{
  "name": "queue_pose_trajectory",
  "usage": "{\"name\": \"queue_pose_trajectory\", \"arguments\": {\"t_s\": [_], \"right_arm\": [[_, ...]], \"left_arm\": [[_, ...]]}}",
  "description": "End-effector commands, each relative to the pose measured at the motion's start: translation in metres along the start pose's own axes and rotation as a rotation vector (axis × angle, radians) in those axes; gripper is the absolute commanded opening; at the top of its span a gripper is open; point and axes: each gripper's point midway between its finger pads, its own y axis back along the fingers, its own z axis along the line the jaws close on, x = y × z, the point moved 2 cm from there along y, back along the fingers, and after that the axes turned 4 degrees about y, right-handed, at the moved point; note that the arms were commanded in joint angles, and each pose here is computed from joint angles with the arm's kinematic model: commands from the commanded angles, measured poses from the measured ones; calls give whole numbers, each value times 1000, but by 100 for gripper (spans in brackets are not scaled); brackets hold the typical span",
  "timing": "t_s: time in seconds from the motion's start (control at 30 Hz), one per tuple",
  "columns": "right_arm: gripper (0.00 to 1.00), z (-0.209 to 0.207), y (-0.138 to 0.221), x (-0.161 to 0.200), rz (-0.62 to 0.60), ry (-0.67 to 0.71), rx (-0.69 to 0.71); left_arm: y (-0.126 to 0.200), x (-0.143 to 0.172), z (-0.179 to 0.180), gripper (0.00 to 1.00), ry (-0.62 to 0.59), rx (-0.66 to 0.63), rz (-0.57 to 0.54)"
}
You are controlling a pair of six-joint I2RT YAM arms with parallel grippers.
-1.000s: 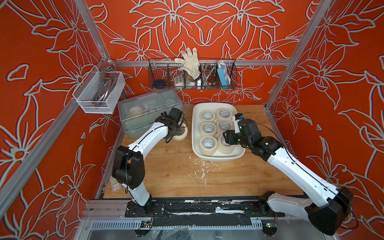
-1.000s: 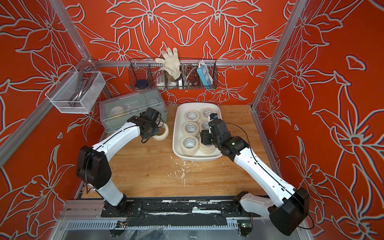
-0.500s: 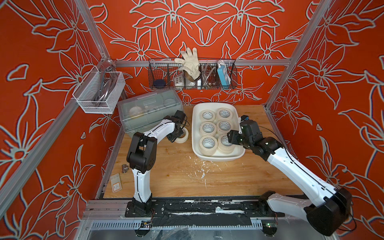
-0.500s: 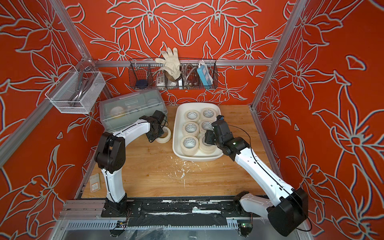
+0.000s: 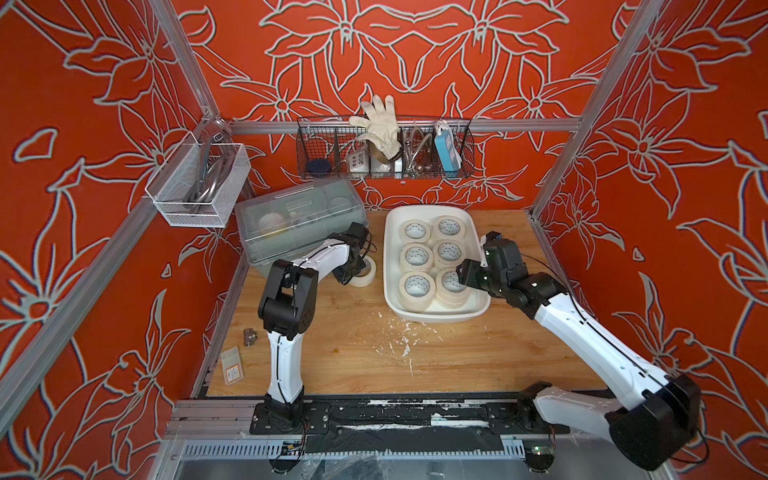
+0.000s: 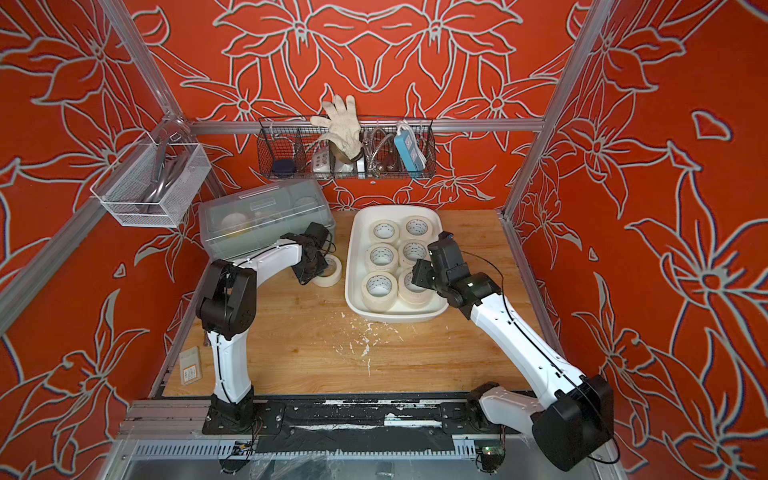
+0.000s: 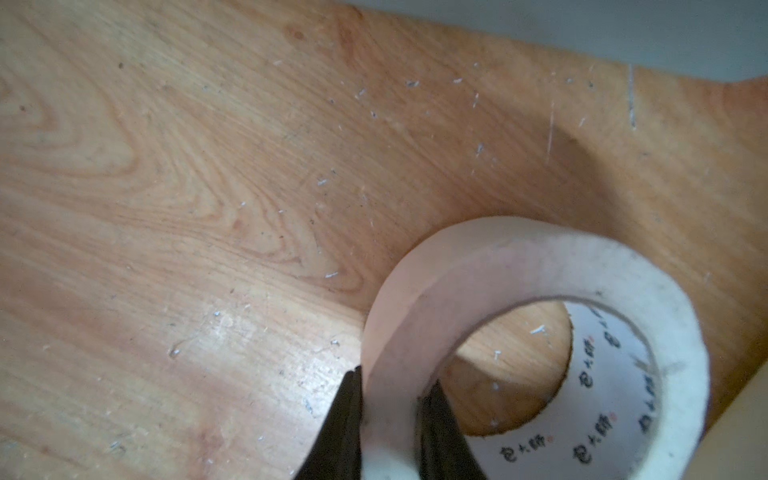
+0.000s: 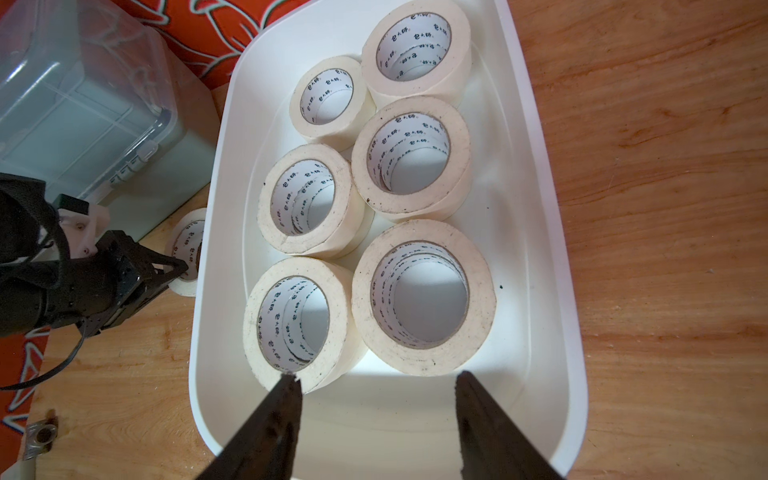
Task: Take out the art tape in the storage box
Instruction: Place the art tape at the center of the board.
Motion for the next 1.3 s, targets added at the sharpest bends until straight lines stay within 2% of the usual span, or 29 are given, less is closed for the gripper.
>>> {"name": "queue_pose_trajectory", "arguments": {"t_s": [0.0,0.33,0.47,0.67,0.8,0.87,1.07,1.17,1.27], "right_arm": [[64,-3,-5,4,18,-39,3],[68,-9,-2,3,13,-82,16],[68,-7,-2,3,21,-91,-1],[68,-7,-6,2,50,-127,20],[68,-7,-14,0,90,-156,53],[68,-4,-20,-2,114,-174,63],[66,6,-43,-7,165,-227,70],[65,16,-59,-11,206,-217,51],[65,17,-76,-10,237,-210,73]], "left_arm": [[3,-8,-8,22,15,28,-16],[8,-5,-8,38,3,46,8],[20,-7,-7,39,-8,57,4],[57,-12,0,52,-40,101,-35],[92,-12,6,62,-83,168,-61],[108,-8,9,66,-115,208,-64],[144,17,31,90,-161,304,-48],[162,29,37,99,-180,406,-59],[177,36,46,99,-191,464,-77]]}}
